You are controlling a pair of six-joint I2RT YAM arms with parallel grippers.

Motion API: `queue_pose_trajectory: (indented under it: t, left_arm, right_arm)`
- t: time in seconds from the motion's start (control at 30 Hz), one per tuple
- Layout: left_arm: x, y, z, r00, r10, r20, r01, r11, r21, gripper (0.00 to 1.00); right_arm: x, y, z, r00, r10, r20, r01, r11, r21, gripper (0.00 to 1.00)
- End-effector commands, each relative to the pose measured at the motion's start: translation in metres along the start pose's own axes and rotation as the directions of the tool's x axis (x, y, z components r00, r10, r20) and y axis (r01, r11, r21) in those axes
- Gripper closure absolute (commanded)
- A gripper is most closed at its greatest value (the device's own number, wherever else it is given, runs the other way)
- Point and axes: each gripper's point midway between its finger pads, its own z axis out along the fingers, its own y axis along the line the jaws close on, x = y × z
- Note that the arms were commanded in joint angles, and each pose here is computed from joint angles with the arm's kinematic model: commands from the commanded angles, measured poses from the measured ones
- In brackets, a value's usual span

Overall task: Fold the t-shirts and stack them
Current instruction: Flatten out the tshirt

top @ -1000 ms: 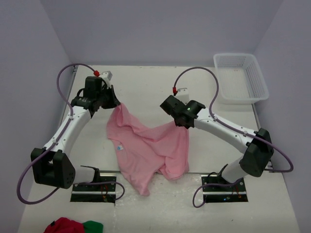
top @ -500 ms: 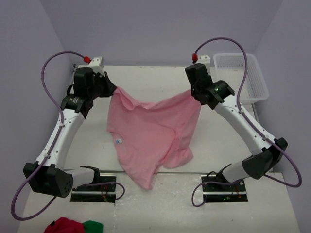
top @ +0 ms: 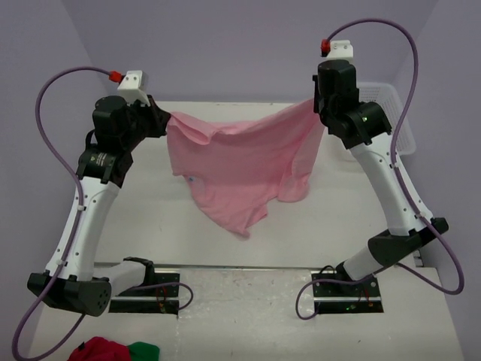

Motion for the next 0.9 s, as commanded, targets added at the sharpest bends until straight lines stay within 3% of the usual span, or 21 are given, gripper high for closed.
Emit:
queue_pose_trajectory:
  t: [0.0, 0.23, 0.4, 0.57, 0.87]
  left_arm:
    - [-0.049, -0.013, -0.018, 0.988, 0.049, 0.149, -0.054, 0.998, 0.03, 1.0]
    - [-0.107, -0.038, -0.071, 0.947, 0.083, 0.312, -0.111, 0.991, 0.075, 1.0]
    - [-0.155, -0.06, -0.13, 0.887, 0.095, 0.453, -0.158, 0.982, 0.103, 1.0]
    - [-0.188, -0.077, -0.192, 0.8, 0.108, 0.59, -0.212, 0.971, 0.109, 1.0]
    - [-0.219, -0.096, -0.27, 0.699, 0.113, 0.706, -0.26, 0.96, 0.104, 1.0]
  right_arm:
    - [-0.029, 0.005, -0.004, 0.998, -0.001, 0.061, 0.003, 0.999, -0.042, 1.0]
    - [-0.06, -0.005, -0.04, 0.989, 0.043, 0.139, -0.028, 0.993, -0.112, 1.0]
    - [-0.081, -0.023, -0.1, 0.967, 0.075, 0.244, -0.025, 0.979, -0.203, 1.0]
    - [-0.088, -0.033, -0.162, 0.935, 0.022, 0.355, 0.076, 0.963, -0.26, 1.0]
    - [-0.071, -0.046, -0.214, 0.934, 0.062, 0.351, 0.071, 0.932, -0.354, 1.0]
